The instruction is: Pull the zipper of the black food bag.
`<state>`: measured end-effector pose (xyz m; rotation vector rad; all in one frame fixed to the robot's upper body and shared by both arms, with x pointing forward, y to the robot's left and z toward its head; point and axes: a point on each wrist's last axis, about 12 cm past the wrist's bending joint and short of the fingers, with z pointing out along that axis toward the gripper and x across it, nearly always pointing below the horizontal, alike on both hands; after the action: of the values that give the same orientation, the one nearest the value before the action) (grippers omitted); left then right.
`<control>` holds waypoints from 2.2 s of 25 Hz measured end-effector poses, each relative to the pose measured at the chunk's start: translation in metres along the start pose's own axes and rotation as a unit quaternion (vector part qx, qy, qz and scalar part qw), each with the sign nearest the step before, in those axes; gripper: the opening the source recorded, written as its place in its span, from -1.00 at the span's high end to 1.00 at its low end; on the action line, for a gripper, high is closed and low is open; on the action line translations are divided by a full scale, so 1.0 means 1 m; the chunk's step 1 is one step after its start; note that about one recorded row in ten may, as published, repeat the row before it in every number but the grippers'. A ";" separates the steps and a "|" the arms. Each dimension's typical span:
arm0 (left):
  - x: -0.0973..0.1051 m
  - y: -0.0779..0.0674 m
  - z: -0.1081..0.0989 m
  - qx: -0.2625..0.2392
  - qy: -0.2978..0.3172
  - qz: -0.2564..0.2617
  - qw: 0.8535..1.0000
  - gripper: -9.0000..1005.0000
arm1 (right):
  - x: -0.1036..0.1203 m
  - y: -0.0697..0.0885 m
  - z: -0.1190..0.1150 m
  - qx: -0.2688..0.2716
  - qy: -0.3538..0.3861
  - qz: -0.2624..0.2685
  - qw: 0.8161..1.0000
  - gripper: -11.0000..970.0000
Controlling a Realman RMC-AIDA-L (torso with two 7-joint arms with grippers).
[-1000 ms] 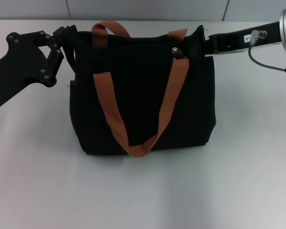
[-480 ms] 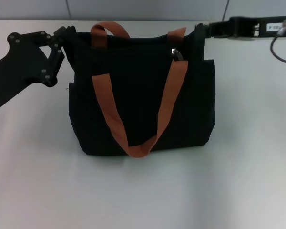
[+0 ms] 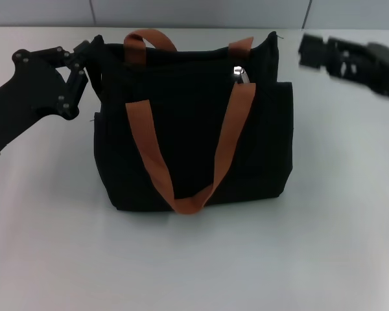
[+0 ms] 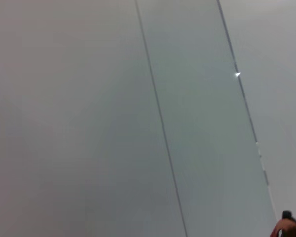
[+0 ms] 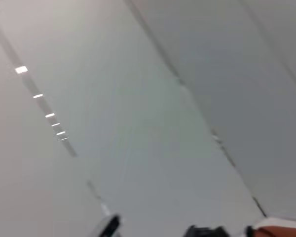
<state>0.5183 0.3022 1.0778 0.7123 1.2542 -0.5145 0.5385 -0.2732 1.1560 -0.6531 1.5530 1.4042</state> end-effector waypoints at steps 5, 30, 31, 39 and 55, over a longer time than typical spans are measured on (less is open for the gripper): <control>0.004 0.000 0.000 -0.006 0.010 -0.015 1.000 0.93 | 0.034 0.012 -0.011 -0.040 -0.002 -0.072 0.997 -0.18; -0.012 0.019 -0.044 0.033 0.055 -0.179 0.982 -0.16 | 0.104 0.005 0.000 -0.052 0.133 -0.167 0.975 -0.44; -0.019 0.020 -0.050 0.062 0.058 -0.195 0.977 -0.25 | 0.106 0.004 0.001 -0.049 0.134 -0.169 0.975 -0.44; -0.046 0.024 -0.059 0.152 0.063 -0.249 0.954 -0.55 | 0.113 0.000 0.008 -0.040 0.139 -0.169 0.975 -0.44; -0.014 -0.055 -0.037 0.327 0.095 -0.217 0.915 -0.54 | 0.124 -0.004 0.027 -0.044 0.145 -0.160 0.975 -0.43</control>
<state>0.4513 0.2915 1.0750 1.0620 1.4390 -1.2970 0.4941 -0.2246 1.0473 -1.1512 1.5262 1.1755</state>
